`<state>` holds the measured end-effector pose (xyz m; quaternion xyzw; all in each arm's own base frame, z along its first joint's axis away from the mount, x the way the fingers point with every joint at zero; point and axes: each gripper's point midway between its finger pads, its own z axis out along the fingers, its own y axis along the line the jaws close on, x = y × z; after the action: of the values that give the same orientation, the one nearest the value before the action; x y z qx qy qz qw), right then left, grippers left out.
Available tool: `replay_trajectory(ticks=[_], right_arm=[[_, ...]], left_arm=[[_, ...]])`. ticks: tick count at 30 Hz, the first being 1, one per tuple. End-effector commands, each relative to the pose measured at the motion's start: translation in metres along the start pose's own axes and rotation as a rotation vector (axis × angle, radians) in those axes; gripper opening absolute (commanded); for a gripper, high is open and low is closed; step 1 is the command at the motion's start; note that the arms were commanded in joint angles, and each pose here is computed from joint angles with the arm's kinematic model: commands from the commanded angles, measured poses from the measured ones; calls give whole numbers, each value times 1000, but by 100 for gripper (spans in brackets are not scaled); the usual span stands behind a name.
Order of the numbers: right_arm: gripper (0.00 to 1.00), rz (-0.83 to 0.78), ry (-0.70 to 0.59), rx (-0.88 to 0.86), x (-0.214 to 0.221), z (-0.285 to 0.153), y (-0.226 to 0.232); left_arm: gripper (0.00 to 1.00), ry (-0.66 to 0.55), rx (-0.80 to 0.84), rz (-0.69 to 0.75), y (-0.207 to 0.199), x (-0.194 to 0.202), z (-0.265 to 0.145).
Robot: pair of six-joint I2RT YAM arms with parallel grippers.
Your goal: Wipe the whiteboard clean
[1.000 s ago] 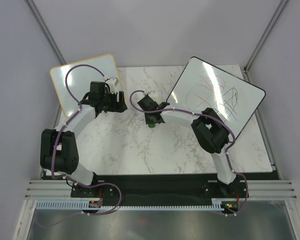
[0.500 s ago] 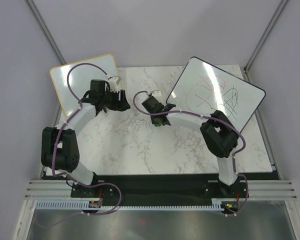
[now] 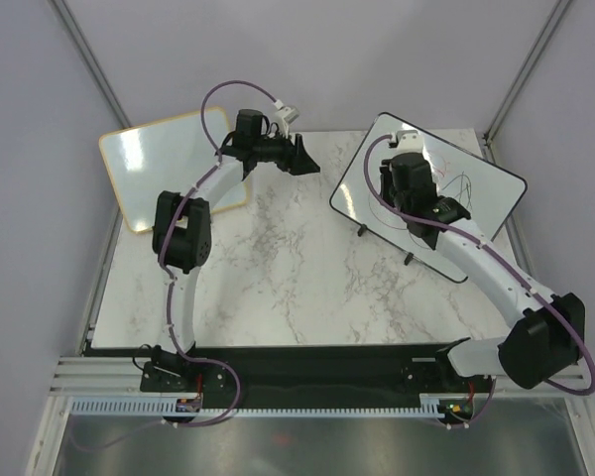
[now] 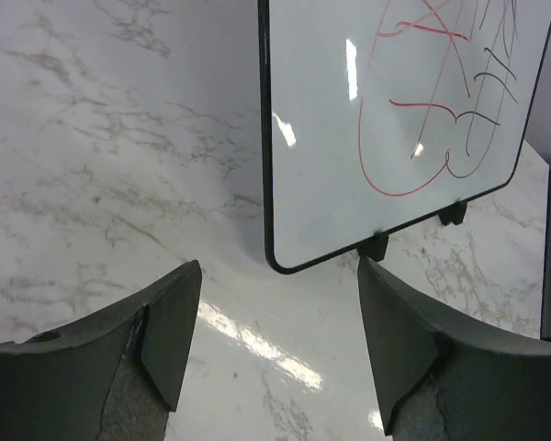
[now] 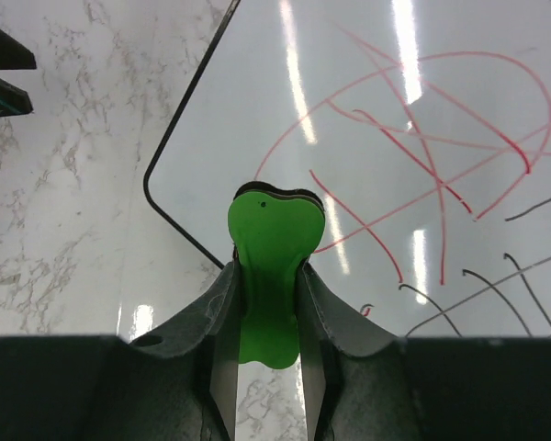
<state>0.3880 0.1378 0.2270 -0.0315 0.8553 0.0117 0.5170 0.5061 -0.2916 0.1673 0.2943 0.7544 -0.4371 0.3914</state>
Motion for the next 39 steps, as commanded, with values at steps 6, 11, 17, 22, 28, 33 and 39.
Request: replay_trajectory(ticks=[6,11,17,22,28,33,39], right_arm=[[0,-39,-69,-64,-13,-16,-26],[0,-25,-86,-78,-7,-24,-29],[0,-20,-69,-104,7,-20,-28],[0,-5,-75,5,0,-11,-51],[0,-46,-88,250,-23,0,-89],[0,-105,-64,399,-40,20,-107],[0,-170,-56,413,-56,56,-102]], left_arm=[[80,-36,279,-61,-20,-19,68],[79,-38,274,-191,1,1,89],[75,35,362,-293,-13,27,96],[66,94,426,-322,-33,50,104],[55,112,453,-319,-39,57,104],[51,124,472,-314,-41,63,103],[31,107,473,-275,-39,60,103]])
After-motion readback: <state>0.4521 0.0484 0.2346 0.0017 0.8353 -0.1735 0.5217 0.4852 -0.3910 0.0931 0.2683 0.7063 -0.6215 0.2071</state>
